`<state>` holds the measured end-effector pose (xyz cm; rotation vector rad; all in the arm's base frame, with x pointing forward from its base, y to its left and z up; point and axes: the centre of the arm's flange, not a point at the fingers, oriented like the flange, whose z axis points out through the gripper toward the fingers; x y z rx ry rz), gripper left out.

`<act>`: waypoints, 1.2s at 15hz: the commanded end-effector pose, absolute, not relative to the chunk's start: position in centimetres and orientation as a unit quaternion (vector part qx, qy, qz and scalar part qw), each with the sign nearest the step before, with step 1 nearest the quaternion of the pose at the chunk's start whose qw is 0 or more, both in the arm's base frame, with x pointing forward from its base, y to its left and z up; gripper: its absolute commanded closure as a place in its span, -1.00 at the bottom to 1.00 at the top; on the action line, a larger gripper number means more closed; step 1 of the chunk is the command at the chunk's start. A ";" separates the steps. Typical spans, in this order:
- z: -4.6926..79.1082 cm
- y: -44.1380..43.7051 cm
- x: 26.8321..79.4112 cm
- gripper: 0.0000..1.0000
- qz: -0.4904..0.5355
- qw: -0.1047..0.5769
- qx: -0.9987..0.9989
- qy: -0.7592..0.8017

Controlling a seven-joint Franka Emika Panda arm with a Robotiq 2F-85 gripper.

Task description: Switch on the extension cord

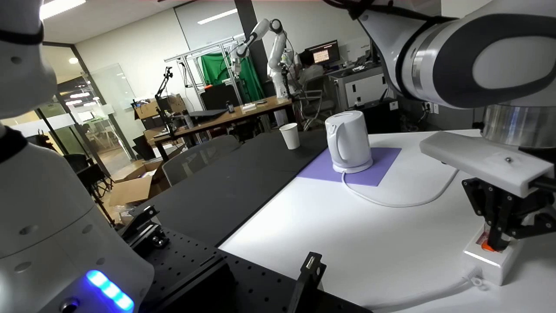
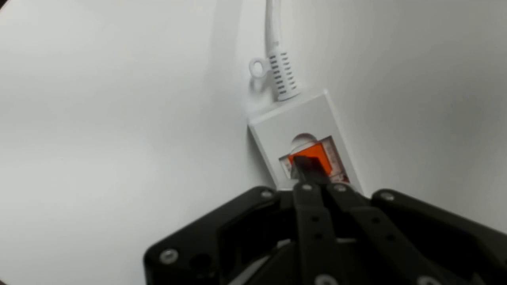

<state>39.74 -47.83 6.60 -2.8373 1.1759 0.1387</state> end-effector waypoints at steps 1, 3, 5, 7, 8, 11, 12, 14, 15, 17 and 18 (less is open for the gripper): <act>0.4 -48.7 39.2 1.00 0.067 0.014 -0.916 0.394; 0.3 -48.7 39.5 1.00 0.071 0.014 -0.915 0.398; 1.2 -48.3 39.9 1.00 0.069 0.014 -0.915 0.398; 3.1 -47.6 40.8 1.00 0.062 0.009 -0.912 0.404; 4.5 -47.2 41.2 1.00 0.061 0.009 -0.912 0.404; 8.8 -45.4 42.4 1.00 0.053 0.002 -0.918 0.393; 9.9 -44.6 42.9 1.00 0.048 0.002 -0.921 0.386; 11.8 -43.3 43.9 1.00 0.039 -0.004 -0.928 0.371; 12.9 -42.5 44.5 1.00 0.035 -0.007 -0.932 0.361; 14.8 -41.3 45.2 1.00 0.032 -0.017 -0.937 0.347; 15.9 -40.6 45.5 1.00 0.028 -0.026 -0.941 0.337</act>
